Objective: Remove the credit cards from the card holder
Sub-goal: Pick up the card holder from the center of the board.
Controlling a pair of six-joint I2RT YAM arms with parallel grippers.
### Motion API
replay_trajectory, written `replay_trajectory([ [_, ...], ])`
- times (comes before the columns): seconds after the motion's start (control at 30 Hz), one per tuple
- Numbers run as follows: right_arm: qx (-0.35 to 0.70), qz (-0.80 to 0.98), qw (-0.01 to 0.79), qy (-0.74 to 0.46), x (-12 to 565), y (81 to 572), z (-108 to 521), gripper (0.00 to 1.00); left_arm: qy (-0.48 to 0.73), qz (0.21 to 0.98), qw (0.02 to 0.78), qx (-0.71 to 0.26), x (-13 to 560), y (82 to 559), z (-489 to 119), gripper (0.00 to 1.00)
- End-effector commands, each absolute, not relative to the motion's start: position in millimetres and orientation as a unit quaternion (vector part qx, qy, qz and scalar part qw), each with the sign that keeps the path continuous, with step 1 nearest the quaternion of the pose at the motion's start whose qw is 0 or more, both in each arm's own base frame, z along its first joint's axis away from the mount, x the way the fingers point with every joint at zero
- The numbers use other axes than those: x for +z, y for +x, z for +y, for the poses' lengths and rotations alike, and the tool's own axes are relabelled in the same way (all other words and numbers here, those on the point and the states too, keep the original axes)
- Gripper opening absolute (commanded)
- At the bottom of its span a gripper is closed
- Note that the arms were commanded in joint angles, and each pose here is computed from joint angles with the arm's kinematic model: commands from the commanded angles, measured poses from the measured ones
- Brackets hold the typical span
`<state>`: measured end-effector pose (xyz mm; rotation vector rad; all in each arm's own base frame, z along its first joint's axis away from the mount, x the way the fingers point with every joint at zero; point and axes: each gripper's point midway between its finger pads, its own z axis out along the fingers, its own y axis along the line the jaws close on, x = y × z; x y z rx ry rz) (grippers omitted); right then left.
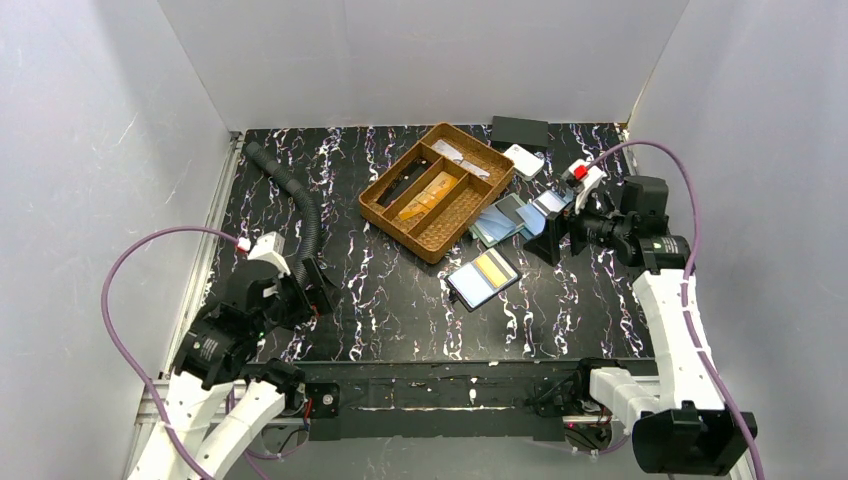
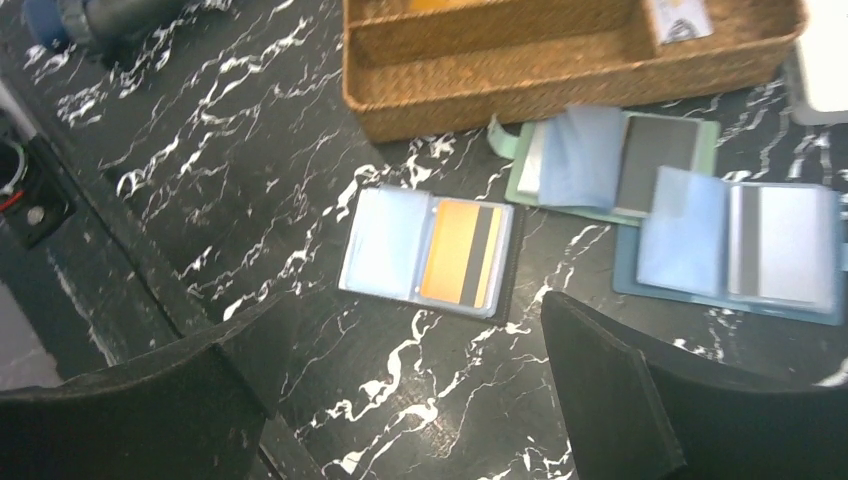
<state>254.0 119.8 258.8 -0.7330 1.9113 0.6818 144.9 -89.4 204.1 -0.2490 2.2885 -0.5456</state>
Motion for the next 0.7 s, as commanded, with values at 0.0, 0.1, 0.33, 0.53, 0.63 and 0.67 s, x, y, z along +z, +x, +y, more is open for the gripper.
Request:
replay_trajectory([
  [0.0,0.310,0.747,0.463,-0.361,251,246,132,1.00,-0.187,0.896,0.381,-0.128,181,164,-60,0.99],
  [0.1,0.308,0.757,0.450,-0.359,240,249,129,1.00,-0.242,0.886,0.389,-0.077,168,173,-42,0.96],
  [0.33,0.291,0.780,0.439,-0.339,221,258,122,1.00,-0.341,0.846,0.409,0.006,166,191,-2,0.92],
  [0.53,0.281,0.792,0.430,-0.330,214,263,118,1.00,-0.473,0.792,0.385,0.038,160,189,40,0.94],
  [0.63,0.277,0.797,0.426,-0.327,211,265,117,1.00,-0.563,0.764,0.308,0.060,131,172,57,0.94],
  [0.67,0.276,0.797,0.426,-0.327,210,265,116,1.00,-0.597,0.748,0.283,0.069,121,164,64,0.94],
])
